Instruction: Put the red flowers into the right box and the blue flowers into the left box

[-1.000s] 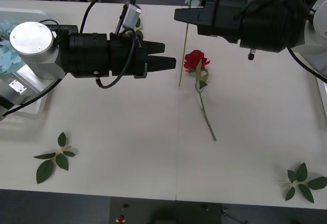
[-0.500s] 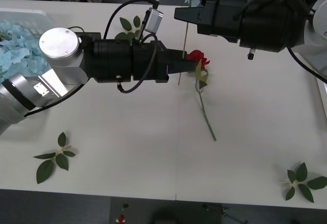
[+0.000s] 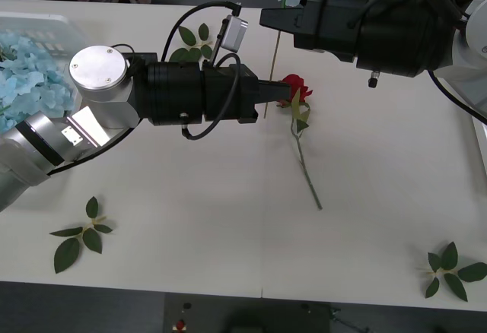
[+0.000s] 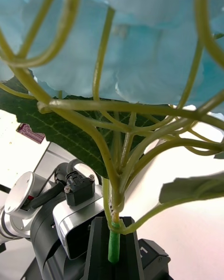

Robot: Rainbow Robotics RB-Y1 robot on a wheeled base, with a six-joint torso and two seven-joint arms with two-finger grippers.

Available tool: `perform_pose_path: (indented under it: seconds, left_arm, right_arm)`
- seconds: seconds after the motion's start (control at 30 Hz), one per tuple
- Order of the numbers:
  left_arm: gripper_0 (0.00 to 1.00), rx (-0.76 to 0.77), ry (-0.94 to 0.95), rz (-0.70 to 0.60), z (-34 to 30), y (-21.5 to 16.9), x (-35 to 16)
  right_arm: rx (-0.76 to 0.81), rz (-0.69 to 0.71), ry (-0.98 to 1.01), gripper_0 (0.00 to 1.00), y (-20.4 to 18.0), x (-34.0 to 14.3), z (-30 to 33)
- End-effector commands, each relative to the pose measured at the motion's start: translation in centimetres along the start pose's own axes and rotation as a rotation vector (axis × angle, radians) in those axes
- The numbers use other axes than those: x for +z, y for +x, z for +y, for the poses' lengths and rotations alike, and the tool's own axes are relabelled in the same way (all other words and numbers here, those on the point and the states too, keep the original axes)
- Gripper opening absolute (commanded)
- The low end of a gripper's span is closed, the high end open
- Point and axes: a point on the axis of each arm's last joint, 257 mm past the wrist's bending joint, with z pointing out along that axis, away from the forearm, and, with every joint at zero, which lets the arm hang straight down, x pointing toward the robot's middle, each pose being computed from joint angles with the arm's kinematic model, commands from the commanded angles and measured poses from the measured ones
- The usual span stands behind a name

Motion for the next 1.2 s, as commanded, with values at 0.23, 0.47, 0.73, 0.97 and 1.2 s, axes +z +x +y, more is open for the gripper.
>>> perform_pose_path:
  seconds: [0.23, 0.47, 0.73, 0.97, 1.2]
  left_arm:
    - [0.0, 0.023, -0.023, -0.016, 0.3, -3.4, -1.6]
    - [0.0, 0.046, -0.092, 0.134, 1.8, -2.9, -10.8]
    - [0.0, 0.013, -0.43, 0.617, 4.6, 0.6, -36.6]
    - [0.0, 0.026, -0.923, 0.943, 10.0, 2.1, -57.0]
    - [0.0, 0.067, -1.15, 1.113, 13.5, 3.5, -65.8]
  right_arm:
    - [-0.093, 0.0, -0.02, 0.83, -0.5, 1.2, 2.0]
    - [-0.112, 0.029, 0.003, 0.88, 0.1, 0.4, 1.6]
    - [0.004, 0.23, 0.153, 0.88, 5.7, -3.3, -3.4]
    - [0.07, 0.499, 0.441, 0.87, 11.0, -7.0, -10.2]
    - [0.132, 0.59, 0.674, 0.86, 11.3, -6.4, -14.1]
